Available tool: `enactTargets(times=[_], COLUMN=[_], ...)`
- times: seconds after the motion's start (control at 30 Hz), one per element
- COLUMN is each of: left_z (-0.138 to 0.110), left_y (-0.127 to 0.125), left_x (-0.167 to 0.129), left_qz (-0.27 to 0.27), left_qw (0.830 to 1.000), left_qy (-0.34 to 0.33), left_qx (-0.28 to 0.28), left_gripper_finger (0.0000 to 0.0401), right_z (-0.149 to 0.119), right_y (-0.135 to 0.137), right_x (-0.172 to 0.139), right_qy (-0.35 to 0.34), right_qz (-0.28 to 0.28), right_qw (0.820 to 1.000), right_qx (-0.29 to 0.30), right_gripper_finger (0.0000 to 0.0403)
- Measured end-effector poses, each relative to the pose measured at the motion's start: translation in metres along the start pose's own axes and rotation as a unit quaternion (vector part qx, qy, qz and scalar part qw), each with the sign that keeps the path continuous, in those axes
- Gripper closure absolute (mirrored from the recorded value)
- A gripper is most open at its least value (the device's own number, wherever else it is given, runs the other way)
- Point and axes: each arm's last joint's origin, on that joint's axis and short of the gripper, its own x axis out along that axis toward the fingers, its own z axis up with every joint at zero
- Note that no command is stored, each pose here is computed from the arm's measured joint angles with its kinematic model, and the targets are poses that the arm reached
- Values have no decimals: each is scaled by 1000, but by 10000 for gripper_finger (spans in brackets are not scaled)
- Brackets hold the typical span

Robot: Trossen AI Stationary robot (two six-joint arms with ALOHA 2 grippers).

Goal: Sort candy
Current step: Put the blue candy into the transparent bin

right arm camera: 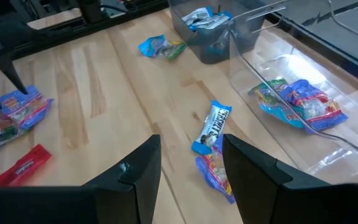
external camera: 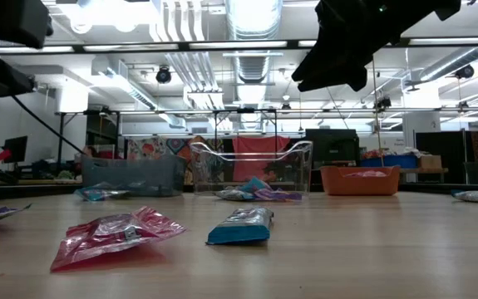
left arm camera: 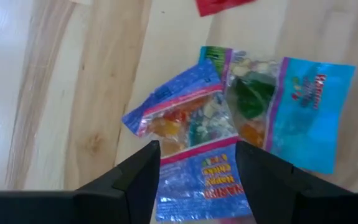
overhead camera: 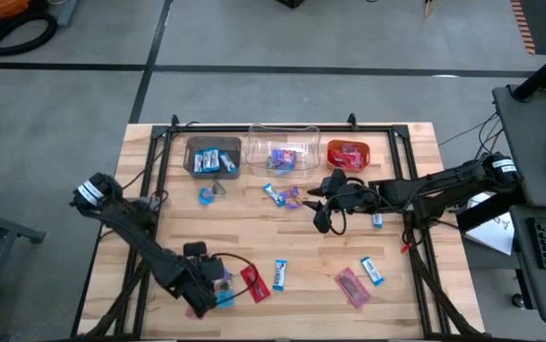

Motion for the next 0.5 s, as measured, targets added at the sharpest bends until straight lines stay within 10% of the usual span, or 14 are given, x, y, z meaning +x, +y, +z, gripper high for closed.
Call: enactTargets(times=[0.5], left_z=[-16], left_y=[-22], left_x=[0], left_qz=[-15], left_qw=[1000], left_qy=[2], left_qx=[13], left_gripper_finger=[202], right_z=[0], right_y=[0], right_x=[0], right_qy=[-1], right_qz=[-2], right_qw=[1000], right_qx=[0], right_gripper_finger=[241])
